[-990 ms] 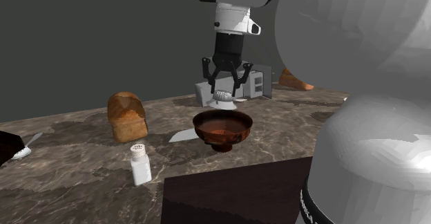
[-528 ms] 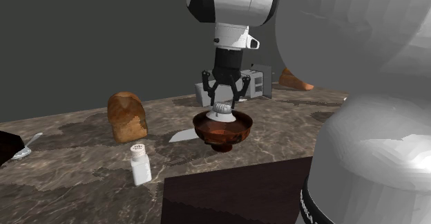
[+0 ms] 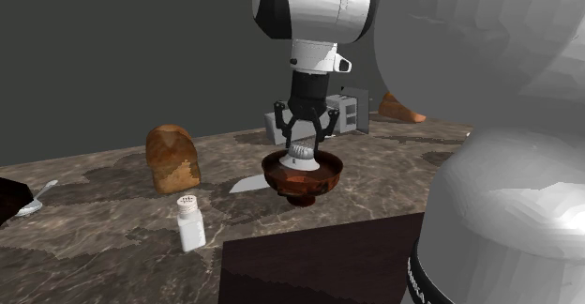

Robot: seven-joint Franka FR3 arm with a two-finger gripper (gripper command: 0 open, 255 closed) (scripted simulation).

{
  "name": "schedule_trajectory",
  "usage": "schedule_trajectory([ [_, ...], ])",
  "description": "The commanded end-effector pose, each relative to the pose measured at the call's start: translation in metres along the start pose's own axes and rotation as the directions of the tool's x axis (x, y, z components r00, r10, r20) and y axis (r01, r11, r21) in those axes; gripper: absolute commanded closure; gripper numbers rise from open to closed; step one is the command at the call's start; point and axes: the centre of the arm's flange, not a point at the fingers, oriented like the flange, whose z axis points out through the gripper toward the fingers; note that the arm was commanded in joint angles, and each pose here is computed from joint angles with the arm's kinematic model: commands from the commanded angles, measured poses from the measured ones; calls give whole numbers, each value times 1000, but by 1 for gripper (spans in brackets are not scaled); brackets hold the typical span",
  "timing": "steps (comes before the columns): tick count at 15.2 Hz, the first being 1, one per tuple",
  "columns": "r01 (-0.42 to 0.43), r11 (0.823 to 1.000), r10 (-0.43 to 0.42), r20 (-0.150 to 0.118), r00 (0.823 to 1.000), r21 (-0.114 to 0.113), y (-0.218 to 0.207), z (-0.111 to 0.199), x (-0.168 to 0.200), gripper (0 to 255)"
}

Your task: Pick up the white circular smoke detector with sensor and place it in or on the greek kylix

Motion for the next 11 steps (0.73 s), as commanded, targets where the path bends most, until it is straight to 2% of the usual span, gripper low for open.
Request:
schedule_trajectory([
  [1,0,1000,0,0,1000,0,0,0,0,255],
  [2,0,1000,0,0,1000,0,0,0,0,0],
  [7,0,1000,0,0,1000,0,0,0,0,0],
  [11,0,1000,0,0,1000,0,0,-50,0,0],
])
